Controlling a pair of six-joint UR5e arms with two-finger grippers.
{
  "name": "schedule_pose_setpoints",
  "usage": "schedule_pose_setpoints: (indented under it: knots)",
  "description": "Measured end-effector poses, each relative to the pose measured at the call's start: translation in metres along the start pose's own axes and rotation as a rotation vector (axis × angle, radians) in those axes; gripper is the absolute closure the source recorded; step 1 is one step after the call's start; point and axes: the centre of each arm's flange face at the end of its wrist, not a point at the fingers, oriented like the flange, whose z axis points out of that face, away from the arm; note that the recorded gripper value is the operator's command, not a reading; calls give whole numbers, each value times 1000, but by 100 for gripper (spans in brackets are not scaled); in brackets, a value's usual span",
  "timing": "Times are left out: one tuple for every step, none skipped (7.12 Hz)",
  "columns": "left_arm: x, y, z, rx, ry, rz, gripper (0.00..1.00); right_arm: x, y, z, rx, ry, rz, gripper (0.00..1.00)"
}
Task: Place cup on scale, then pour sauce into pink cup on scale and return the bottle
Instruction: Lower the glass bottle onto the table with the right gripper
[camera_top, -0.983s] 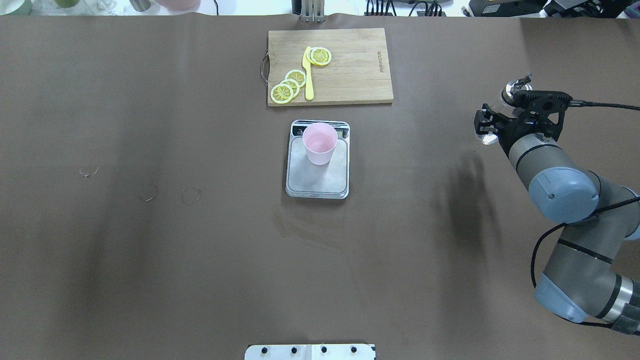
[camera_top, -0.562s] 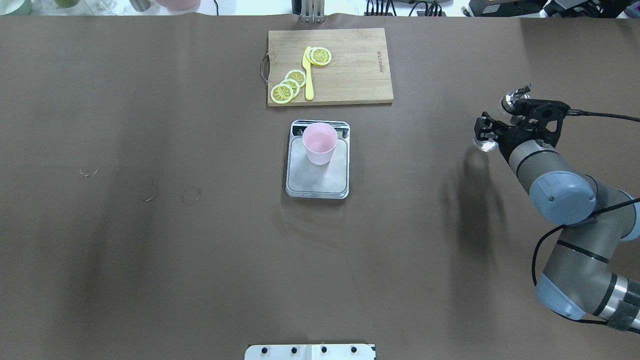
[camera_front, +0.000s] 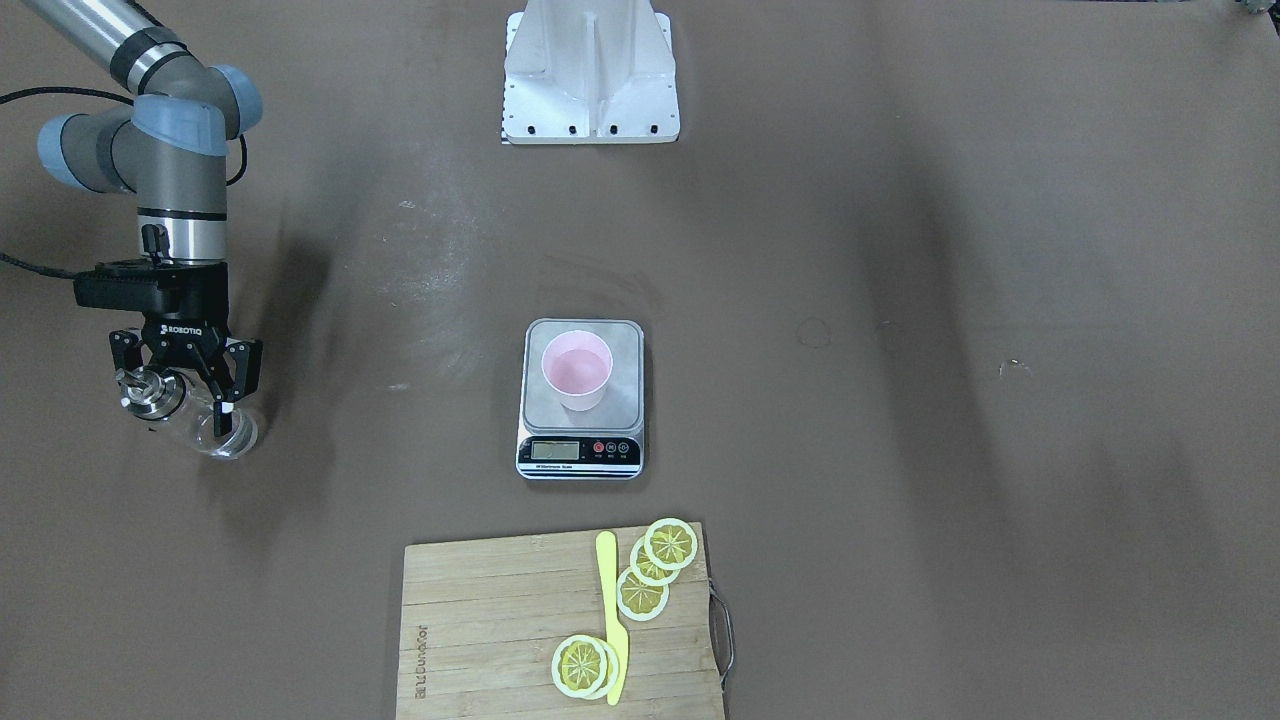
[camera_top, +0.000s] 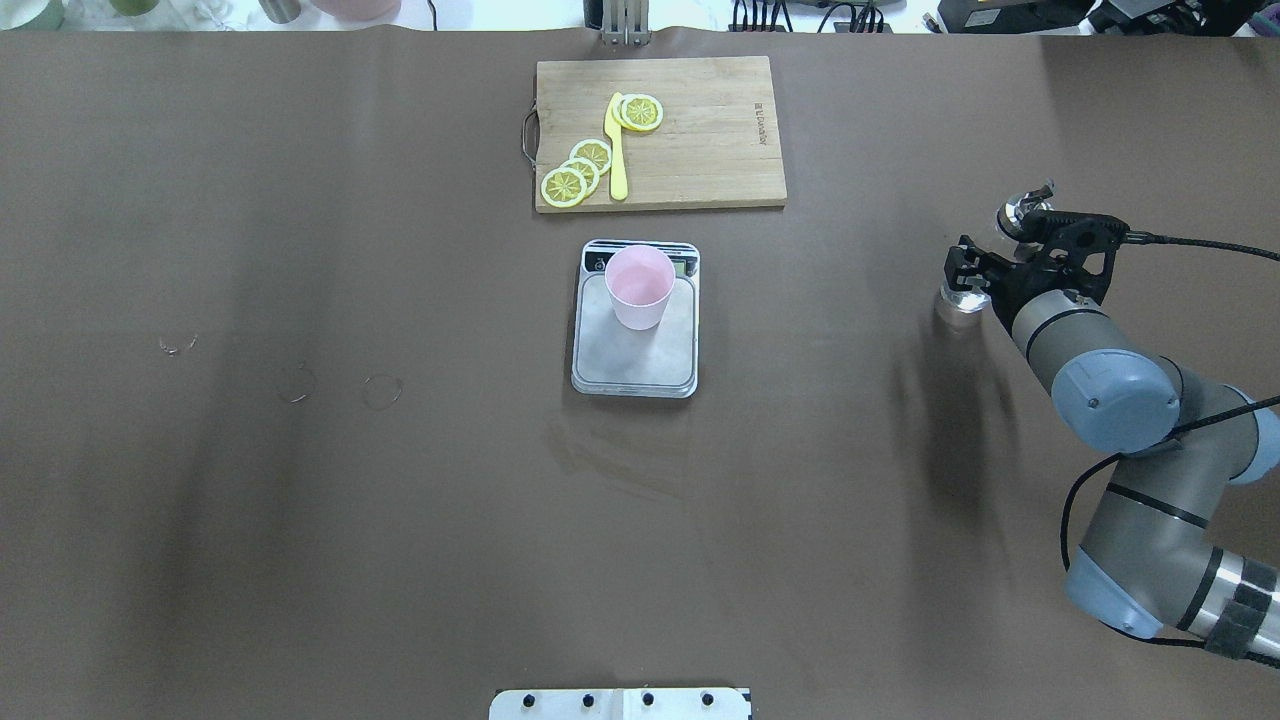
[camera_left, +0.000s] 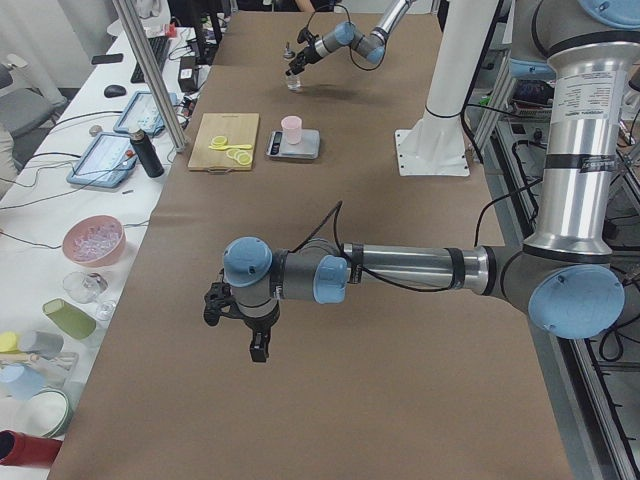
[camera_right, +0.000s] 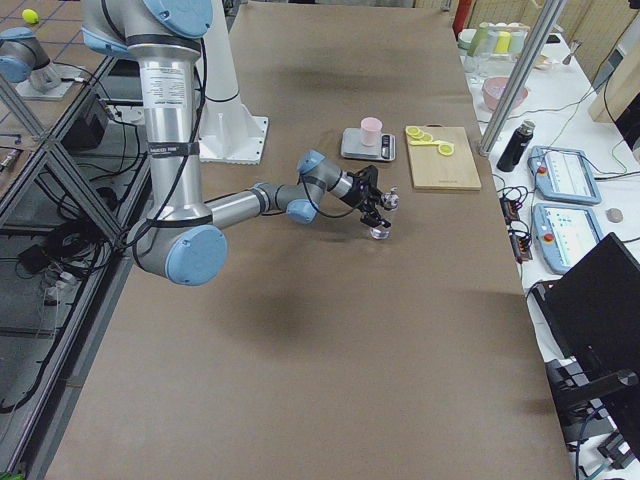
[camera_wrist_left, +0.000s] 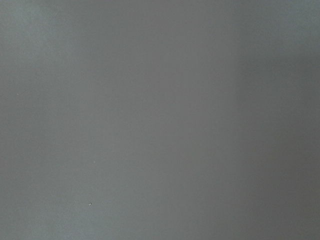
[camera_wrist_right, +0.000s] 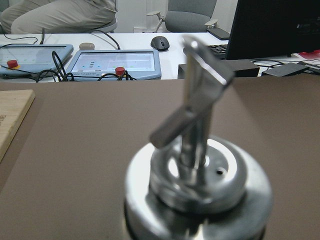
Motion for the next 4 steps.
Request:
schedule_pose_setpoints:
  knots:
    - [0,2,2,-3,12,-2,2,0,0,0,-2,-2,0,100]
    - [-1,3,3,-4,16,-3,2,0,3,1,-7,-2,-2,100]
    - [-2,4,3,-6,18,-5,2,0,5,1,-11,-1,-5,100]
    - [-2,5,4,-6,18,-7,2,0,8,2,-14,0,-9,100]
